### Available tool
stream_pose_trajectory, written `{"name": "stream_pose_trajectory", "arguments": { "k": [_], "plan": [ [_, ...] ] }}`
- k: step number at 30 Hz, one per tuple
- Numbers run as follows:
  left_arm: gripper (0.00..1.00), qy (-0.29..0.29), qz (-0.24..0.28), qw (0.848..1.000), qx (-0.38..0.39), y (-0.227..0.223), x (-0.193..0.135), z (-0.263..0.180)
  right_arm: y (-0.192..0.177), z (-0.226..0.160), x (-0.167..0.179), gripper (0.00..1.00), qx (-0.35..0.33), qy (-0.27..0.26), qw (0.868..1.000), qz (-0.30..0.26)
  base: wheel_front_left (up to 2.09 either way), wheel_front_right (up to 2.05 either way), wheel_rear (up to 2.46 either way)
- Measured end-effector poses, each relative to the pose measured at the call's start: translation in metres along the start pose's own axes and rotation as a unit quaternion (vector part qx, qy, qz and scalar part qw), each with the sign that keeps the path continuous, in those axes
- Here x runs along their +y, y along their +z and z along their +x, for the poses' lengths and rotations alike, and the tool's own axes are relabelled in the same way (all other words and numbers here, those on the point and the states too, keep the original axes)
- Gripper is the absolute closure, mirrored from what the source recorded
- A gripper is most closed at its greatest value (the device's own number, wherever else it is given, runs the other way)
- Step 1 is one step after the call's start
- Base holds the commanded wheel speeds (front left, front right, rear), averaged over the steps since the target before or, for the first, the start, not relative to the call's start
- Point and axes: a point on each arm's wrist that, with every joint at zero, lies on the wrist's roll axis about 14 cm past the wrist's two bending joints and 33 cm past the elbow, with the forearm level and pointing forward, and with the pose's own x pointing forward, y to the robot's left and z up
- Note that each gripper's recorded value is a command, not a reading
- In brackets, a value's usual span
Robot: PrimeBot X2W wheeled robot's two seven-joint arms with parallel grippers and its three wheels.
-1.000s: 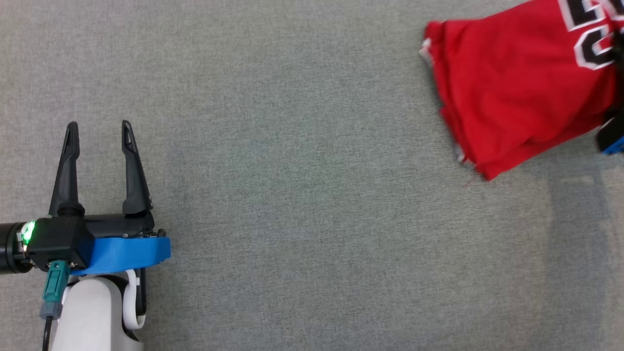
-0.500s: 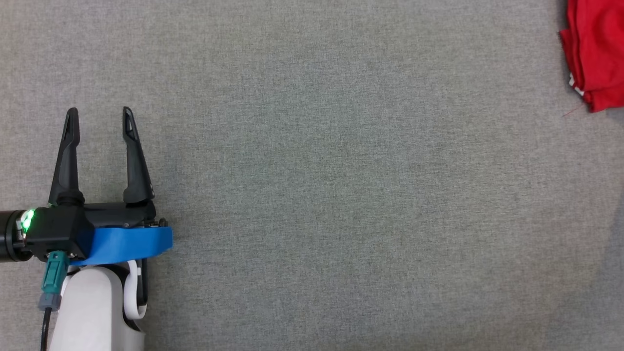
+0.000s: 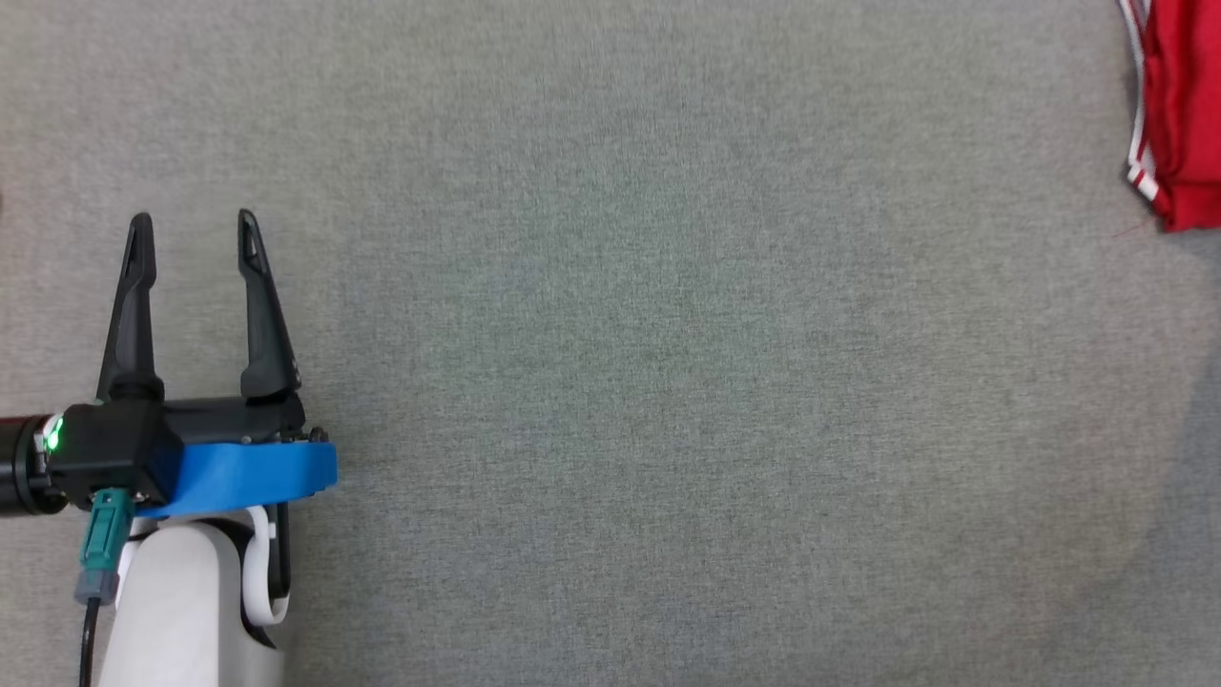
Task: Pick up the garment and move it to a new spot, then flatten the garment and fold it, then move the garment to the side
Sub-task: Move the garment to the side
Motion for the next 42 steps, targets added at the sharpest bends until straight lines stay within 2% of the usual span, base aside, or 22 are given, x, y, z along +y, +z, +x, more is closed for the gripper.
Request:
{"name": "stream_pose_trajectory", "arguments": {
  "k": [5,7,10,18,26,34,42],
  "plan": [
    [0.0,0.013,-0.001,1.0,-0.008,0.016,0.007,-0.018,0.019,-0.018,0.028,0.0,-0.032,0.034,0.999,0.016,0.0,0.0,0.0],
    [0.0,0.016,-0.002,1.0,-0.011,0.022,0.008,-0.026,0.039,-0.027,0.04,0.0,-0.063,0.049,0.996,0.027,0.0,0.0,0.0],
    [0.0,0.022,-0.004,1.0,-0.018,0.032,0.011,-0.039,0.066,-0.046,0.06,0.0,-0.11,0.078,0.99,0.036,0.0,0.0,0.0],
    [0.0,0.041,-0.006,0.999,-0.026,0.049,0.022,-0.076,0.098,-0.114,0.125,0.0,-0.179,0.16,0.968,0.078,0.0,0.0,0.0],
    [0.0,0.044,-0.01,0.999,-0.029,0.054,0.023,-0.102,0.082,-0.167,0.154,0.0,-0.179,0.19,0.956,0.135,0.0,0.0,0.0],
    [0.0,0.042,-0.016,0.999,-0.024,0.053,0.021,-0.117,0.039,-0.212,0.164,0.0,-0.139,0.187,0.957,0.171,0.0,0.0,0.0],
    [0.0,0.038,-0.019,0.999,-0.025,0.054,0.019,-0.123,0.026,-0.236,0.161,0.0,-0.118,0.167,0.961,0.186,0.0,0.0,0.0]
  ]
}}
